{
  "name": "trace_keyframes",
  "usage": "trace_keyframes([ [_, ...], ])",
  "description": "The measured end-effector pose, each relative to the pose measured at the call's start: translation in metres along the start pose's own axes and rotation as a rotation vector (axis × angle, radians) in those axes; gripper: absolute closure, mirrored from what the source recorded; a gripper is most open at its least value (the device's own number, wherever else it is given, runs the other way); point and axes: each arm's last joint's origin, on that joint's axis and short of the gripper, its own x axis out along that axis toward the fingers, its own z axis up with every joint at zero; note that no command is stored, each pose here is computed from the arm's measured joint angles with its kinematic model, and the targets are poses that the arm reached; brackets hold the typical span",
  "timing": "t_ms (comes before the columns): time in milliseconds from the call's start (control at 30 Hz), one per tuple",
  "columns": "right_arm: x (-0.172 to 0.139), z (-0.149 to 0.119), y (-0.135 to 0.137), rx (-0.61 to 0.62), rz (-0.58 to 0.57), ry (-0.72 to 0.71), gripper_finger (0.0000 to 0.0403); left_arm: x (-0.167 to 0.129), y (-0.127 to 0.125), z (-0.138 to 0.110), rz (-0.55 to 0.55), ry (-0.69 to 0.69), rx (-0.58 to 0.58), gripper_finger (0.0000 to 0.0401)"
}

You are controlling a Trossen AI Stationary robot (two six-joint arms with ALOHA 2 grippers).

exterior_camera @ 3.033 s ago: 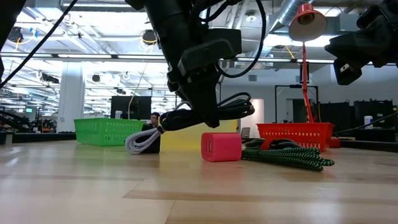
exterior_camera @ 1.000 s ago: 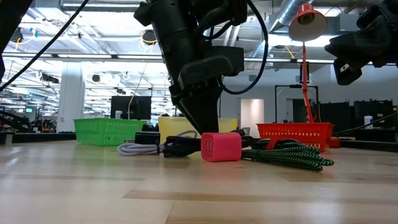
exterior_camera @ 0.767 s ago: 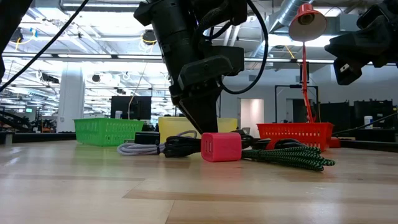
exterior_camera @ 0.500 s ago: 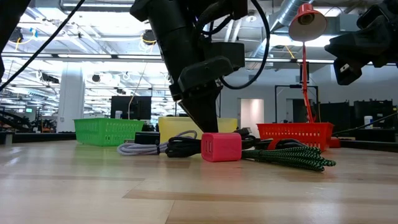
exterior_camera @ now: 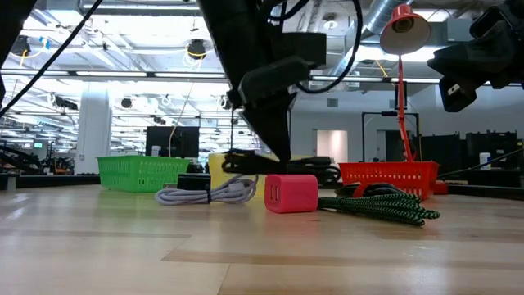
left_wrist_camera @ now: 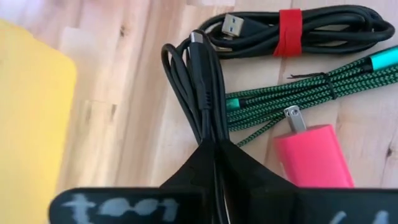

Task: Pick and place items into bin
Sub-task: Put the left black charger cable into the yellow bin

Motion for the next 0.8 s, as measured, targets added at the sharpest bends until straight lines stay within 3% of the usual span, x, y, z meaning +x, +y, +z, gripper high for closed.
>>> trace_keyframes([
  [333, 0.0, 0.0, 0.0, 0.0, 0.0, 0.0, 0.0349, -0.014, 0.005, 0.008, 0.098, 0.01, 0.041, 0.0401],
  [800, 0.0, 0.0, 0.0, 0.0, 0.0, 0.0, 0.0349, -0.04, 0.044, 0.038, 0.294, 0.016, 0.088, 0.0401],
])
